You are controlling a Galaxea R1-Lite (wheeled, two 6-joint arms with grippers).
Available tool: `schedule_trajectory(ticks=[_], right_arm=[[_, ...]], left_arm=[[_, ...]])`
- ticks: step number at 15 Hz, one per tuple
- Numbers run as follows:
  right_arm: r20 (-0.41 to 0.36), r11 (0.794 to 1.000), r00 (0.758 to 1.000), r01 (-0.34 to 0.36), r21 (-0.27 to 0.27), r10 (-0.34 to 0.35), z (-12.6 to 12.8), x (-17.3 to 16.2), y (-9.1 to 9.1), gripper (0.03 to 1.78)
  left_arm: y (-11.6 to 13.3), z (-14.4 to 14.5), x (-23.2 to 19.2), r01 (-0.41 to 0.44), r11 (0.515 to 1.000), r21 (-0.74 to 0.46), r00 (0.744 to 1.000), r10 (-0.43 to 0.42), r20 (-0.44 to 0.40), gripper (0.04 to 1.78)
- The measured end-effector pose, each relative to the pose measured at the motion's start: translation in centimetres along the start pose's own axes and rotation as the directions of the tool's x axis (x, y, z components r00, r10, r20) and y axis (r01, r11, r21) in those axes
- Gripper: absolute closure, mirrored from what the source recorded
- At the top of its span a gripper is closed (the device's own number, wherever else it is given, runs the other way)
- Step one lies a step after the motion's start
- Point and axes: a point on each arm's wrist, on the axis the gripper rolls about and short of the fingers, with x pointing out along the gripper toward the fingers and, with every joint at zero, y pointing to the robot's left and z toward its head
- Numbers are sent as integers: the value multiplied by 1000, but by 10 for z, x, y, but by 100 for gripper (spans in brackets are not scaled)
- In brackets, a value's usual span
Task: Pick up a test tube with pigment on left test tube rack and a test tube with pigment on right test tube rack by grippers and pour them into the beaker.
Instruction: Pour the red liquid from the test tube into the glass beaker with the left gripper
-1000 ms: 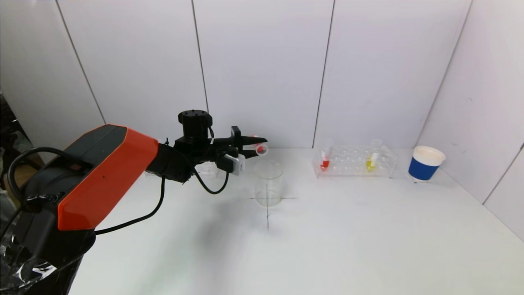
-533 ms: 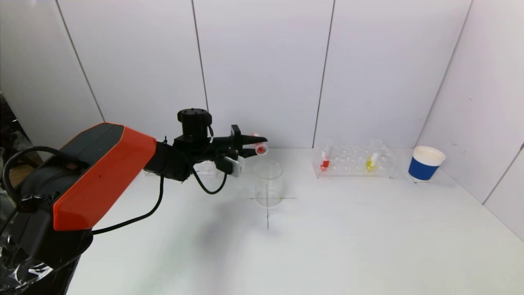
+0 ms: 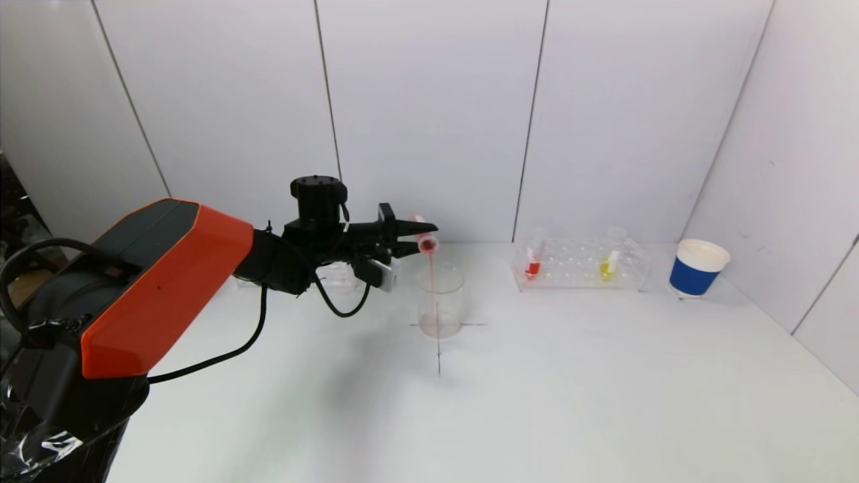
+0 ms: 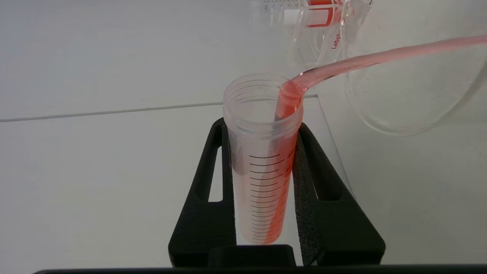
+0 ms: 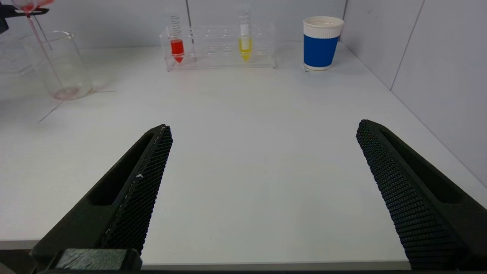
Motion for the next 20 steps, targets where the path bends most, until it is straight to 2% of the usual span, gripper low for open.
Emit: schedule_trajectory(ticks=[6, 20], right_arm=[[0, 1000, 1000, 0, 0, 0, 0, 0, 0, 5], [1, 1000, 1000, 0, 0, 0, 0, 0, 0, 5]], left_arm=[[-4, 1, 1, 53, 998, 33, 998, -53, -20, 137], [18, 8, 5, 144, 979, 146, 988, -134, -78, 137]])
